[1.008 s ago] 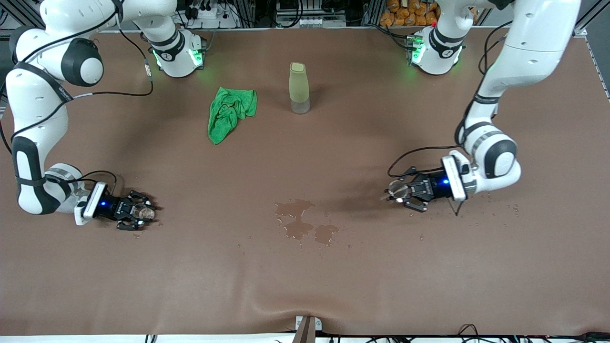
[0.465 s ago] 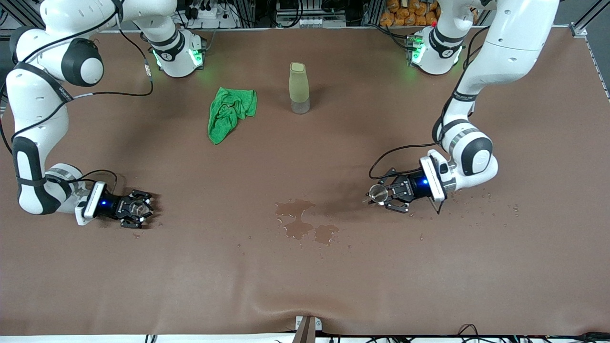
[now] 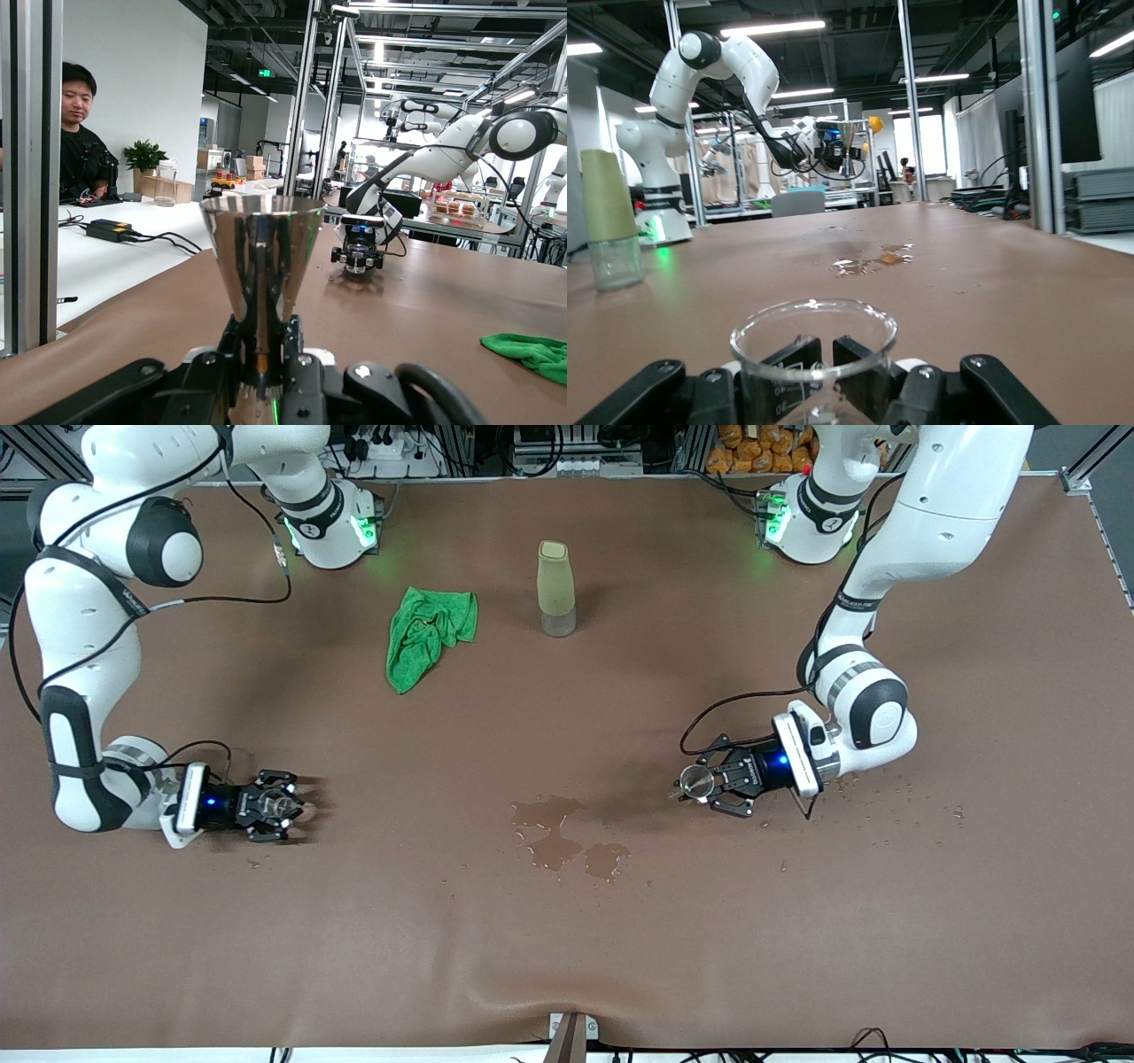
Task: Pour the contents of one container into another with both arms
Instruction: 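Lift the beaker with the right gripper while the left gripper lifts the jigger, then move the beaker and the jigger toward each other at the table middle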
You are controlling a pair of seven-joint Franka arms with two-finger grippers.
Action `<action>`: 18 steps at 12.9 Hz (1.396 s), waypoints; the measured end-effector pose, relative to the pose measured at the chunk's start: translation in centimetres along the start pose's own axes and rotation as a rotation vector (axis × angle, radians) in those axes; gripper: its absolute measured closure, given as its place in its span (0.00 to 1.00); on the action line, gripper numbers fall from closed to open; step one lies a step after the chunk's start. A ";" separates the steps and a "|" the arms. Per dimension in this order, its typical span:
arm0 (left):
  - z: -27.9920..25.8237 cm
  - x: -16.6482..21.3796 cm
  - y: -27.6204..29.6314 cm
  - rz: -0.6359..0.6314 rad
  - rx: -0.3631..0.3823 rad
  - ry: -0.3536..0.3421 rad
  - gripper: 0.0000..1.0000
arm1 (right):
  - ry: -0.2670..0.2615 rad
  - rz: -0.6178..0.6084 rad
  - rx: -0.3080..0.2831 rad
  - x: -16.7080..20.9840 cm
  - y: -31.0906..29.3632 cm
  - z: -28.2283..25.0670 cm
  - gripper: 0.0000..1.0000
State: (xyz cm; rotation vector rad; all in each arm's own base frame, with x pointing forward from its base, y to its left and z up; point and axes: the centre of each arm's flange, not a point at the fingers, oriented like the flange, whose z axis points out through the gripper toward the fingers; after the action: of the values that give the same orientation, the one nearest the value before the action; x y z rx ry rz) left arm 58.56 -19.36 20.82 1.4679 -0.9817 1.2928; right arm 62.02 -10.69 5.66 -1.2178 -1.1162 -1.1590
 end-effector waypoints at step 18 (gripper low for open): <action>7.4 -0.5 2.4 0.044 -0.068 -0.019 0.79 | 0.066 0.182 0.154 5.0 -3.0 13.1 0.86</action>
State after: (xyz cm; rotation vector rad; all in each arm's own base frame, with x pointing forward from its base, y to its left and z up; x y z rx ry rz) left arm 58.13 -27.12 20.45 1.4159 -1.0654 1.2665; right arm 59.45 2.18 11.44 -1.1284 -1.0036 -0.9507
